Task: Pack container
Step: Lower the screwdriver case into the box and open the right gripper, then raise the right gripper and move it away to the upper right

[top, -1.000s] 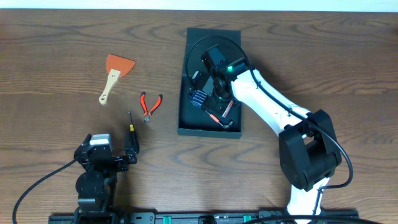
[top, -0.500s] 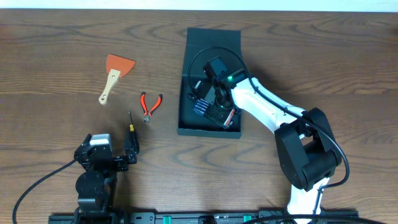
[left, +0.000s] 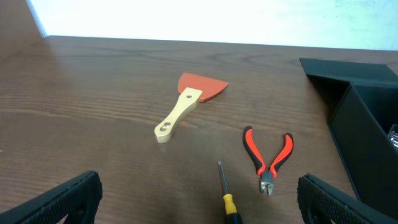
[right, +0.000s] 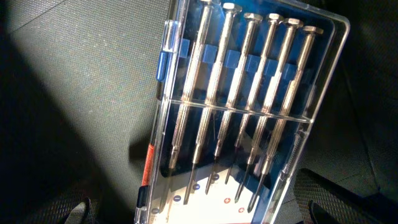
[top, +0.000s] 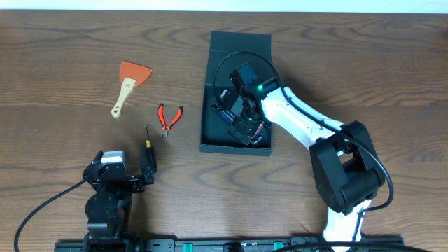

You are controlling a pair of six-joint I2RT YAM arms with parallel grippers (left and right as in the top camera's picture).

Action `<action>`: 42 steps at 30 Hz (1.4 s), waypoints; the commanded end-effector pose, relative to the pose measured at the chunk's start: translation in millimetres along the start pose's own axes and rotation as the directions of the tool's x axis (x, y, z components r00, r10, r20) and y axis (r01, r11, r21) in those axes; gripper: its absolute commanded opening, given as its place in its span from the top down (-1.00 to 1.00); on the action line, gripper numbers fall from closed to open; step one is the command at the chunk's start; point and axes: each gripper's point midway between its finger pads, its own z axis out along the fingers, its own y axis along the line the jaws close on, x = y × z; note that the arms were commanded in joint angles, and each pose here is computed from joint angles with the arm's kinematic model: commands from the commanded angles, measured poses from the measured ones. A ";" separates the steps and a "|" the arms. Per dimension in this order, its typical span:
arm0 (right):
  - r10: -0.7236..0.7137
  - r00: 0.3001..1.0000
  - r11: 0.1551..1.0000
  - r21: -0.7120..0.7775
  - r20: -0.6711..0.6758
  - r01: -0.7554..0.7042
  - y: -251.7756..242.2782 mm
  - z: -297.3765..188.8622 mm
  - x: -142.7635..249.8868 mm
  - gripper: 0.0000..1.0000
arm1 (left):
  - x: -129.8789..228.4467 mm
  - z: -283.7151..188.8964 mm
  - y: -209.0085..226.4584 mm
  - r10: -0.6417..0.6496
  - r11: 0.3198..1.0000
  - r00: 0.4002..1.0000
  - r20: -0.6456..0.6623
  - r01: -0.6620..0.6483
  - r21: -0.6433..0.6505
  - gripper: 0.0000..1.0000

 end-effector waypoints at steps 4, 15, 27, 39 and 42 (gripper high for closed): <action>0.076 0.991 0.997 -0.005 0.106 -0.075 -11.8 -34.0 -42.2 -0.98 | 9.0 1.1 1.2 0.015 1.000 1.000 -0.026 -0.015 -0.005 -0.97; 0.469 0.799 0.805 0.189 0.376 -0.562 -104.7 -198.4 -83.0 -0.98 | 9.0 1.1 1.2 0.015 1.000 1.000 -0.026 -0.015 -0.005 -0.97; 0.843 0.415 0.359 0.217 0.343 -0.908 -198.6 -252.4 69.3 -0.98 | 9.0 1.1 1.2 0.015 1.000 1.000 -0.026 -0.015 -0.005 -0.97; 0.884 0.311 0.254 0.201 0.350 -0.946 -223.8 -258.3 112.2 -0.98 | 9.0 1.1 1.2 0.015 1.000 1.000 -0.026 -0.015 -0.005 -0.97; 0.884 0.312 0.254 0.201 0.349 -0.946 -223.8 -258.2 112.1 -0.98 | 8.7 1.1 1.2 0.015 1.000 1.000 -0.025 -0.015 -0.005 -0.97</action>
